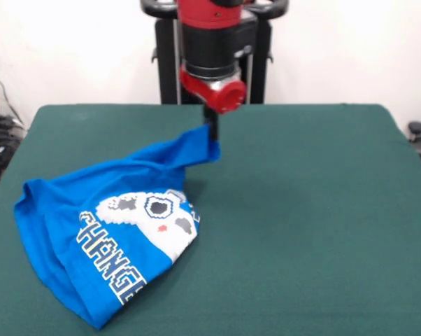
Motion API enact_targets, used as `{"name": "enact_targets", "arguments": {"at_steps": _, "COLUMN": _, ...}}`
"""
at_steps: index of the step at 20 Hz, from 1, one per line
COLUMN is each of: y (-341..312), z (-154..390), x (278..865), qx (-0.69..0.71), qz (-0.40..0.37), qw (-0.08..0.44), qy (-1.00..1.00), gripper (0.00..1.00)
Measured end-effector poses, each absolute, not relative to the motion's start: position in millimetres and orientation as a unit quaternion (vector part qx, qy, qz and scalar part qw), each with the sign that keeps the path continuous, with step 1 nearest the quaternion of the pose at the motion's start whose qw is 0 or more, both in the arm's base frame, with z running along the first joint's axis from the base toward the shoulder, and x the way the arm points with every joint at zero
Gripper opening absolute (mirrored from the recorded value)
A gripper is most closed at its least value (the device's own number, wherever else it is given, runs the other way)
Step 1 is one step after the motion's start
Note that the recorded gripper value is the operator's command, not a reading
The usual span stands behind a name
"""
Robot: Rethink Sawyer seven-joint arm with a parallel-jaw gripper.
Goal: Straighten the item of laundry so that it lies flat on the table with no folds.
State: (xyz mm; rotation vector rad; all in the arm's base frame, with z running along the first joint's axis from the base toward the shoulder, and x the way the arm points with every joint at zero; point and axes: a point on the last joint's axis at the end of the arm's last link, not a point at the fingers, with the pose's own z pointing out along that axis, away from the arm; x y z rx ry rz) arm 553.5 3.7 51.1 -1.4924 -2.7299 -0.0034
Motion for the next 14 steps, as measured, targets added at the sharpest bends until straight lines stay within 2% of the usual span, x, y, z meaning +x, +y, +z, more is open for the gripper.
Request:
{"name": "enact_targets", "arguments": {"at_steps": 5, "y": 41.3, "z": 38.2, "x": 569.7, "qx": -0.504, "qz": -0.061, "qw": 0.031, "qy": -0.861, "gripper": 0.0}}
{"name": "enact_targets", "arguments": {"at_steps": 14, "y": 100.8, "z": 11.5, "x": 589.9, "qx": -0.518, "qz": -0.127, "qw": 0.0, "qy": -0.846, "gripper": 0.0}}
